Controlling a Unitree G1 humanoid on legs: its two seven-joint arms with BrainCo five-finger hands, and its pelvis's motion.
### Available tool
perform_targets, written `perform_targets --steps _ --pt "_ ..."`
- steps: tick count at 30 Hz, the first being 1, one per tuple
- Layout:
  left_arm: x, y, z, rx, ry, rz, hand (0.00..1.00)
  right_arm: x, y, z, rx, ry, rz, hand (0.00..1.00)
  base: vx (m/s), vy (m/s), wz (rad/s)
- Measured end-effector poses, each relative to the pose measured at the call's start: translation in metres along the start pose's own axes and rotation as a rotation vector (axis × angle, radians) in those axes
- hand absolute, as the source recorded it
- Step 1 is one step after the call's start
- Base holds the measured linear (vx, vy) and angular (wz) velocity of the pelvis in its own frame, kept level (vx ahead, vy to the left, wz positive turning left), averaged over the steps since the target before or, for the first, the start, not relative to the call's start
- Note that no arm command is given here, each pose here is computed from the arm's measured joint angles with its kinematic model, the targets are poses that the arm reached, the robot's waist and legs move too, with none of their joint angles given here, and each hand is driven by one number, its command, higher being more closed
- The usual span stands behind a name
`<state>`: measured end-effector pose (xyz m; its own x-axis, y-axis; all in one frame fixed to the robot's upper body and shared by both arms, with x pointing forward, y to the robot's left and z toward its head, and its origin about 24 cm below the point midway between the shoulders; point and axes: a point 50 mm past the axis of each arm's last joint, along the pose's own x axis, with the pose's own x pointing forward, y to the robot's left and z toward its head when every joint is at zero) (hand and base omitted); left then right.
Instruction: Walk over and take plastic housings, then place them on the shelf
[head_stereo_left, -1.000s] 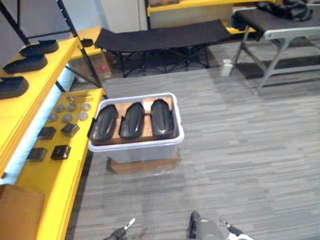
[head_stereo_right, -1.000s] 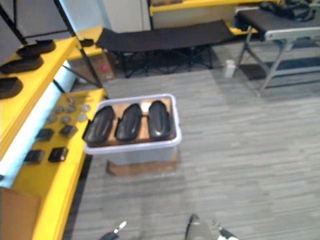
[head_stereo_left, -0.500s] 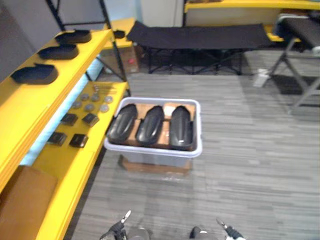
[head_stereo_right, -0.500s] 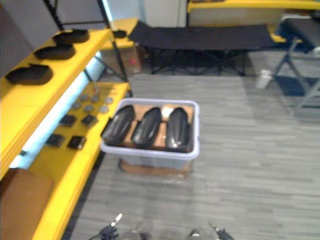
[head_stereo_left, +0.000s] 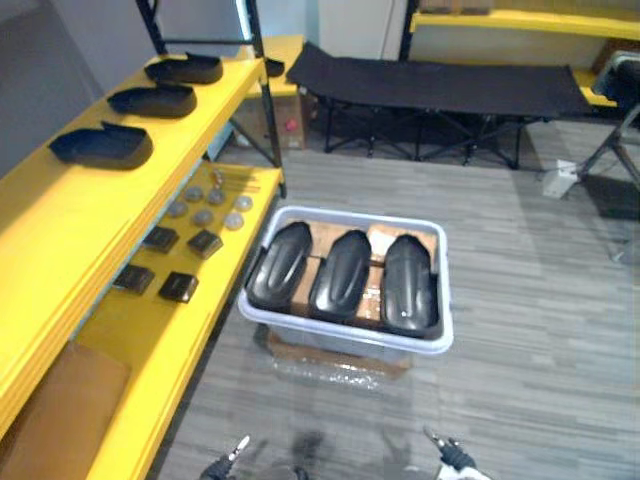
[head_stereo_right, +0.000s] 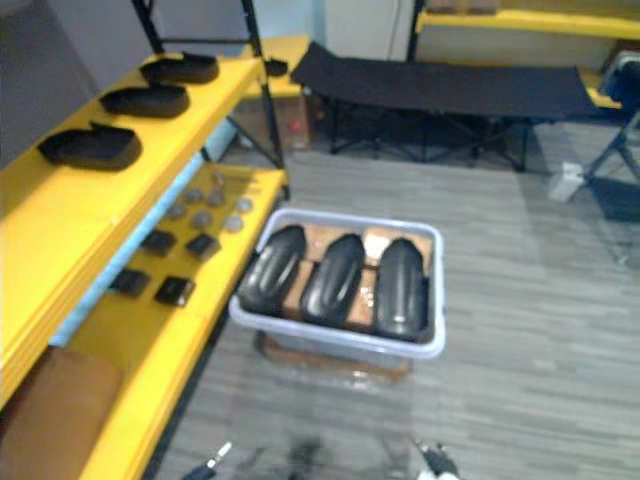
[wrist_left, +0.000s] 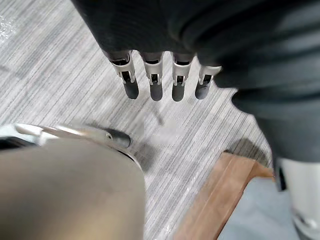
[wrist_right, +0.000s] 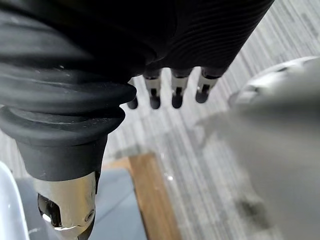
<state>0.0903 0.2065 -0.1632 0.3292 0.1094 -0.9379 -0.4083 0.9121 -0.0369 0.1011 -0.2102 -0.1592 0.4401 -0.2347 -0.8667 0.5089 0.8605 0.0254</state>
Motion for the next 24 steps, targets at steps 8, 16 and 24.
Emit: perform_targets --steps 8,16,24 --pt "0.001 -0.023 -0.007 -0.038 0.006 -0.052 0.0 -0.003 -0.015 -0.008 -0.034 0.029 -0.01 0.0 0.2 -0.059 -0.02" --pt "0.002 -0.024 0.0 0.006 -0.02 -0.048 0.0 -0.009 0.019 0.004 -0.232 -0.158 0.208 0.0 0.08 0.059 -0.16" --pt "0.001 -0.014 0.008 0.082 -0.039 -0.013 0.0 -0.051 0.116 0.007 -0.683 -0.16 1.057 0.0 0.04 0.009 0.04"
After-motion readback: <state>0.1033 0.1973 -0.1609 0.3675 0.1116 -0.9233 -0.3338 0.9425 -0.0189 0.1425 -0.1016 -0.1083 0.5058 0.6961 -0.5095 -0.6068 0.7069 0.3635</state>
